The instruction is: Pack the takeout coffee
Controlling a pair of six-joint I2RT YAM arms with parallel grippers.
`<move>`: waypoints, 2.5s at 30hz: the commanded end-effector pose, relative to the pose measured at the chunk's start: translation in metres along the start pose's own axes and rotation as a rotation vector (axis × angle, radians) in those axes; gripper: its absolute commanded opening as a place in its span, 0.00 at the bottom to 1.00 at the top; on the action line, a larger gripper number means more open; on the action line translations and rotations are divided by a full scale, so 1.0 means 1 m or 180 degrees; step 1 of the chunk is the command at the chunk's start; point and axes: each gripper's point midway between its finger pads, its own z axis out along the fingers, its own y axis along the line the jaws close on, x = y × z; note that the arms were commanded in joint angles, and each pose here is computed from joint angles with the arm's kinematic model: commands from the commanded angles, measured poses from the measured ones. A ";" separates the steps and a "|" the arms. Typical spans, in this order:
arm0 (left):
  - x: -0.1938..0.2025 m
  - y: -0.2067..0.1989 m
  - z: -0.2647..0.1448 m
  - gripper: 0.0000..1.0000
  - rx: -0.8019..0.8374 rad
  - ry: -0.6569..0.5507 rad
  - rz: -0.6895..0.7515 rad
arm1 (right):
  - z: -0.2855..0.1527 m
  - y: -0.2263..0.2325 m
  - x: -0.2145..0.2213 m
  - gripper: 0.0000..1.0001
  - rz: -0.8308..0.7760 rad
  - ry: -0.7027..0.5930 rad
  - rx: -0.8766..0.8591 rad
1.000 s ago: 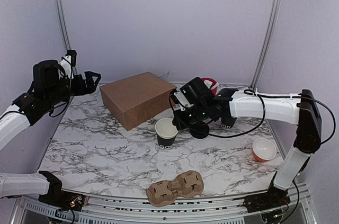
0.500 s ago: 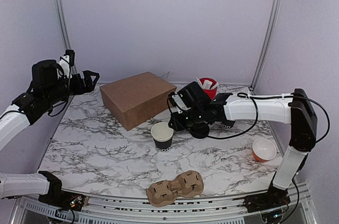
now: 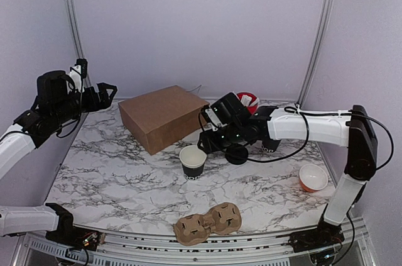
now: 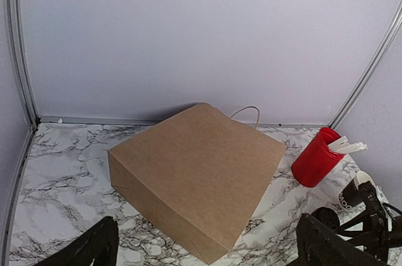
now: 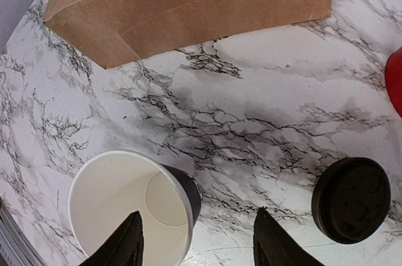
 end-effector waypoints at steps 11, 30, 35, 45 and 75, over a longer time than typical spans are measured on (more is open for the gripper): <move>0.000 0.001 0.004 0.99 0.0035 -0.0027 -0.0026 | -0.046 -0.081 -0.016 0.93 0.0281 -0.0245 0.0515; 0.000 0.001 0.004 0.99 0.0027 -0.0027 -0.0020 | 0.005 -0.142 0.028 0.93 0.0353 0.0266 0.0822; 0.001 0.002 0.004 0.99 0.0022 -0.0019 -0.0020 | 0.013 -0.153 0.034 0.90 0.0344 0.0326 0.0895; 0.005 0.003 0.007 0.99 -0.0001 0.0013 -0.0011 | 0.028 -0.165 0.043 0.85 0.0418 0.0401 0.0875; 0.008 0.005 0.012 0.99 -0.0027 0.0056 -0.0006 | 0.027 -0.166 0.039 0.69 0.0377 0.0517 0.1021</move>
